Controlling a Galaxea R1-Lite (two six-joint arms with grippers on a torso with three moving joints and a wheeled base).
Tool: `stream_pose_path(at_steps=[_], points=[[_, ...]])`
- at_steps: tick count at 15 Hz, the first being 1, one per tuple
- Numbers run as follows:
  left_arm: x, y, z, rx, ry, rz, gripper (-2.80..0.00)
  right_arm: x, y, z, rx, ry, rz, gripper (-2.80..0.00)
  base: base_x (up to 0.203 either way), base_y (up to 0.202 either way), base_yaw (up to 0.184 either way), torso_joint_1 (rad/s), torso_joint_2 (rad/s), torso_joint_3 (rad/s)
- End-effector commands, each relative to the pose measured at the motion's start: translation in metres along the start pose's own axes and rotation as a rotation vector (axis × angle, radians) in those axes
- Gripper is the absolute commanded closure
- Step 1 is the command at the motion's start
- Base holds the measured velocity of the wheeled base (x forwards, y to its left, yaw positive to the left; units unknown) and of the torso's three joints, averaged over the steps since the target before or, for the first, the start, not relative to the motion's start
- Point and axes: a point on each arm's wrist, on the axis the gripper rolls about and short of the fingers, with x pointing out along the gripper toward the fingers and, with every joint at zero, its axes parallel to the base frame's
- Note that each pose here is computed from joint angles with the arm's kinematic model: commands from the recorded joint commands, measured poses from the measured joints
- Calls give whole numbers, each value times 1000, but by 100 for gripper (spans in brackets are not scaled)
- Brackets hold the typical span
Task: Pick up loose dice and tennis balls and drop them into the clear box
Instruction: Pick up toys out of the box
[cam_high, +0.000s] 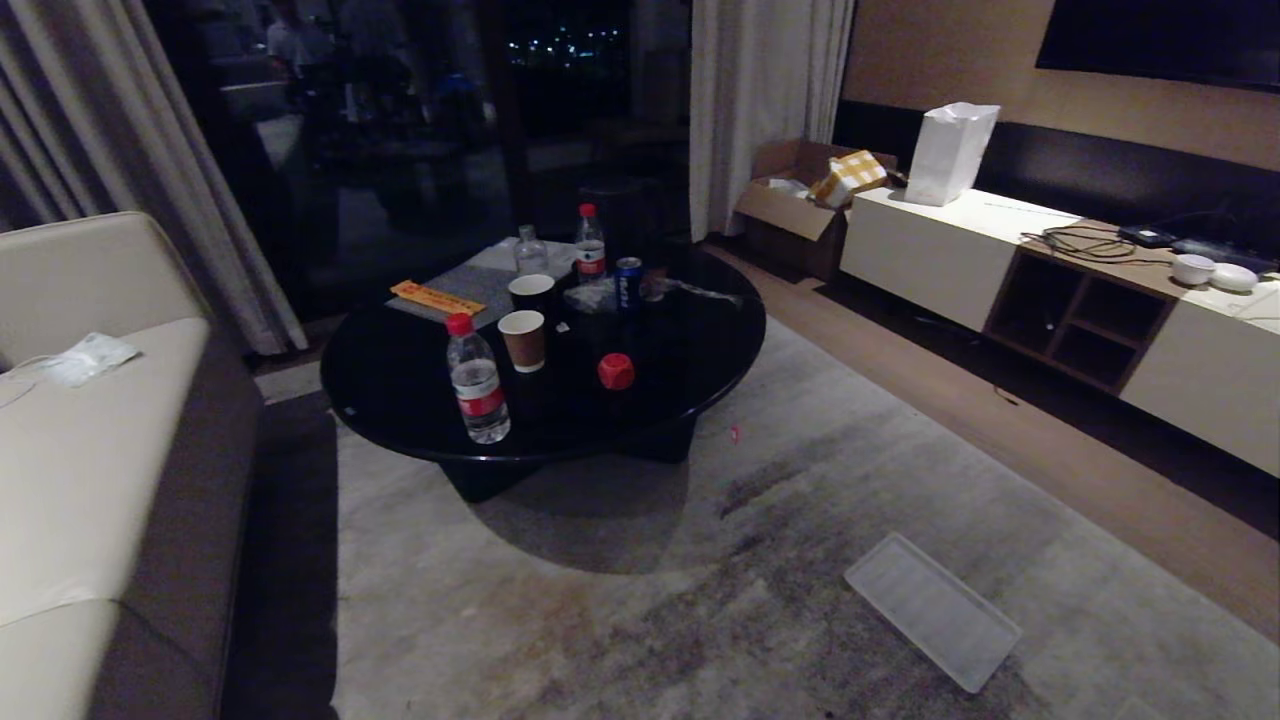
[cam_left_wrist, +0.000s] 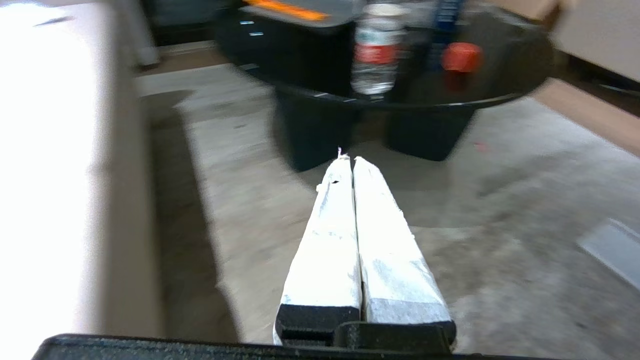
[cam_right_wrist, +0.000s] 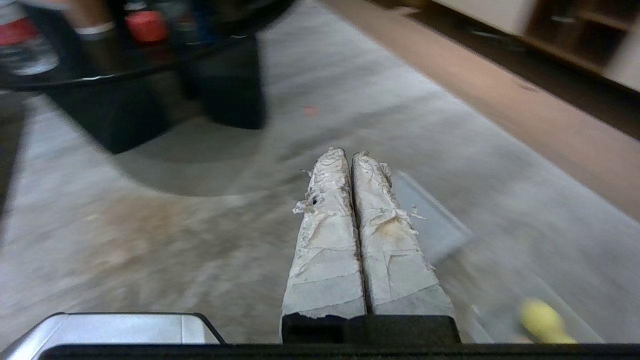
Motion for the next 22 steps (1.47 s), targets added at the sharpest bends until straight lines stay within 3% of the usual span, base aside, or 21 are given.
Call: stream_pose_path(at_steps=[1,8,15,22], points=[[0,0,0,0,3,0,0,0,0,0,0,1,1,0,-2,-8,160,0,2,0],[0,0,0,-2,3,2,0,0,0,0,0,2,1,0,-1,-8,156,3,2,3],[0,0,0,-5,1,3,0,0,0,0,-1,0,1,0,0,0,11,0,0,1],[0,0,0,-5,1,3,0,0,0,0,-2,0,1,0,173,0,-1,2,3,4]])
